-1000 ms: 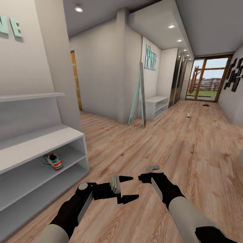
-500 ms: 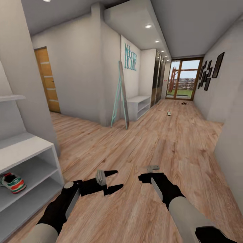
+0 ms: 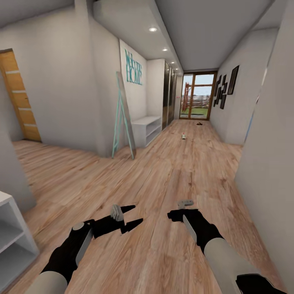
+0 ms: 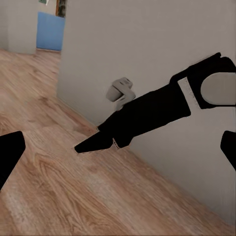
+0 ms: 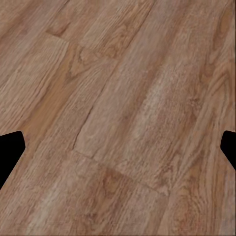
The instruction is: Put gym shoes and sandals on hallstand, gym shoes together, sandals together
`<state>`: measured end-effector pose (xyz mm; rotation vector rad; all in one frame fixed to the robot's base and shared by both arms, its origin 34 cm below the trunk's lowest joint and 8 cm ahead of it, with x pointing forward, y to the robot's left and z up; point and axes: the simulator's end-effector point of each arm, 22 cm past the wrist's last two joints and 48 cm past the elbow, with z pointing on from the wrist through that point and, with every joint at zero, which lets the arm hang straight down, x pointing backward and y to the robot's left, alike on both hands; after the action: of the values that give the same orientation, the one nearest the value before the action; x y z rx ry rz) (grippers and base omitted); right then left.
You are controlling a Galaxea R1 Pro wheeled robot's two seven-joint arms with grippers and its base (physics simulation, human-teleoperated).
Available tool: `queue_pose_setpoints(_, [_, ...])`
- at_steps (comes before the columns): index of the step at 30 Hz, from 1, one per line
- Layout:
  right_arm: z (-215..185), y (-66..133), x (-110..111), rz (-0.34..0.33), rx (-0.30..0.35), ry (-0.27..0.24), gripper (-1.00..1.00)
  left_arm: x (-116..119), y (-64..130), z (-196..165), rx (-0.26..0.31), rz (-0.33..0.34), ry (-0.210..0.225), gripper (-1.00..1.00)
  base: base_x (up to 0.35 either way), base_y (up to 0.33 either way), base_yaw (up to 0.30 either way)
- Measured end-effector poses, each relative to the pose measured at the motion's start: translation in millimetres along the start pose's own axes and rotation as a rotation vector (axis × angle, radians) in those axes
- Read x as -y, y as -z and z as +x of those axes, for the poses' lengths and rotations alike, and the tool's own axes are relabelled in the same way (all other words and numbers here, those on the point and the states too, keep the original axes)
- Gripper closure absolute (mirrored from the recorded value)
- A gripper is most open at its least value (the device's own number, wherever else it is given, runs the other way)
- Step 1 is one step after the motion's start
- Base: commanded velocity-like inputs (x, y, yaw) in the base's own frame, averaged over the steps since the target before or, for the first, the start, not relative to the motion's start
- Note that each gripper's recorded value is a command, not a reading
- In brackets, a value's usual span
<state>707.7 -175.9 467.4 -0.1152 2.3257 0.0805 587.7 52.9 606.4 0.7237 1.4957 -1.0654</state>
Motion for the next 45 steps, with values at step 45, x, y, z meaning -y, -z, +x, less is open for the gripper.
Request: queue_pose_setpoints(45, [-3,0.0,-1,0.001,0.011,0.007,-1.00,-52,-4.2,-4,0.033,-0.262,0.025,-1.00,0.343,-0.122,-0.049])
